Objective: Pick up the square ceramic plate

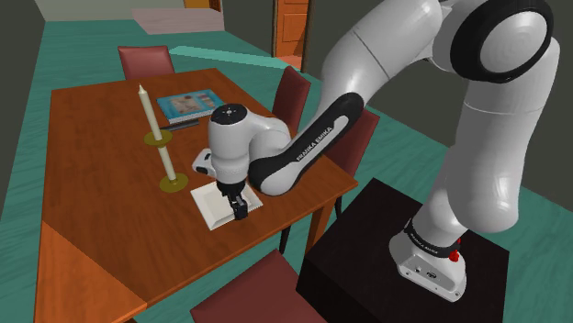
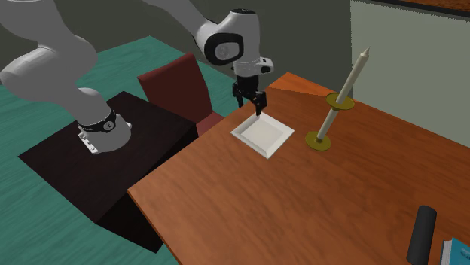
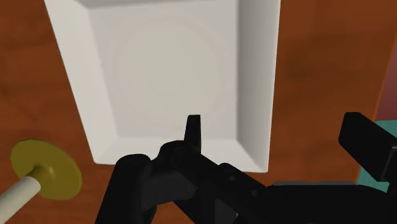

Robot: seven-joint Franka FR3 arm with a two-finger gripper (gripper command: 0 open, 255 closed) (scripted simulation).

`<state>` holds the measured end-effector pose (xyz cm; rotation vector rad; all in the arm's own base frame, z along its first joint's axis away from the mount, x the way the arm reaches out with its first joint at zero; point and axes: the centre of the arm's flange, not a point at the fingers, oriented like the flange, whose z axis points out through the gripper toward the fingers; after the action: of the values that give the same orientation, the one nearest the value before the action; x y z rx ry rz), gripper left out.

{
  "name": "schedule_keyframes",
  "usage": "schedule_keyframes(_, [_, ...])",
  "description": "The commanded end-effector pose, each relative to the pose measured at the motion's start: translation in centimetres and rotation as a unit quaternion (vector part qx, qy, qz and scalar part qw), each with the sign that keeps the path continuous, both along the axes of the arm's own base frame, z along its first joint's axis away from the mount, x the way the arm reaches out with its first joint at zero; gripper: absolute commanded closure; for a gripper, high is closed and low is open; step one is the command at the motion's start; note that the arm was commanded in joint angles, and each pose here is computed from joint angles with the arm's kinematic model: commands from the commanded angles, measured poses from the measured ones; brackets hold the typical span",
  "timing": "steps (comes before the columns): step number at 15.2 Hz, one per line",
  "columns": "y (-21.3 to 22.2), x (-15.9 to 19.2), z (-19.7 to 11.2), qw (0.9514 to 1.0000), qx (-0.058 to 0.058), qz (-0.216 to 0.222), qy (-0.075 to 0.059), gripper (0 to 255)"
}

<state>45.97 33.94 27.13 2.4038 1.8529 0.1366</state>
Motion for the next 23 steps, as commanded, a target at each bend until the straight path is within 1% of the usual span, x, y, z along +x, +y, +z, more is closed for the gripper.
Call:
schedule_keyframes(1, [0.5,-0.2,-1.2,1.0,-0.001,0.009,0.0,0])
schedule_keyframes(6, [0.5,-0.2,-3.9,1.0,-0.001,0.009,0.0,0])
schedule_keyframes(8, [0.5,-0.3,-4.2,1.0,-0.001,0.009,0.0,0])
schedule_keyframes(9, [0.5,-0.3,-4.3,1.0,-0.001,0.009,0.0,255])
schedule_keyframes(18, [0.5,-0.2,-4.2,1.0,-0.001,0.009,0.0,255])
schedule_keyframes(23, [0.5,-0.2,-1.5,1.0,-0.001,0.009,0.0,255])
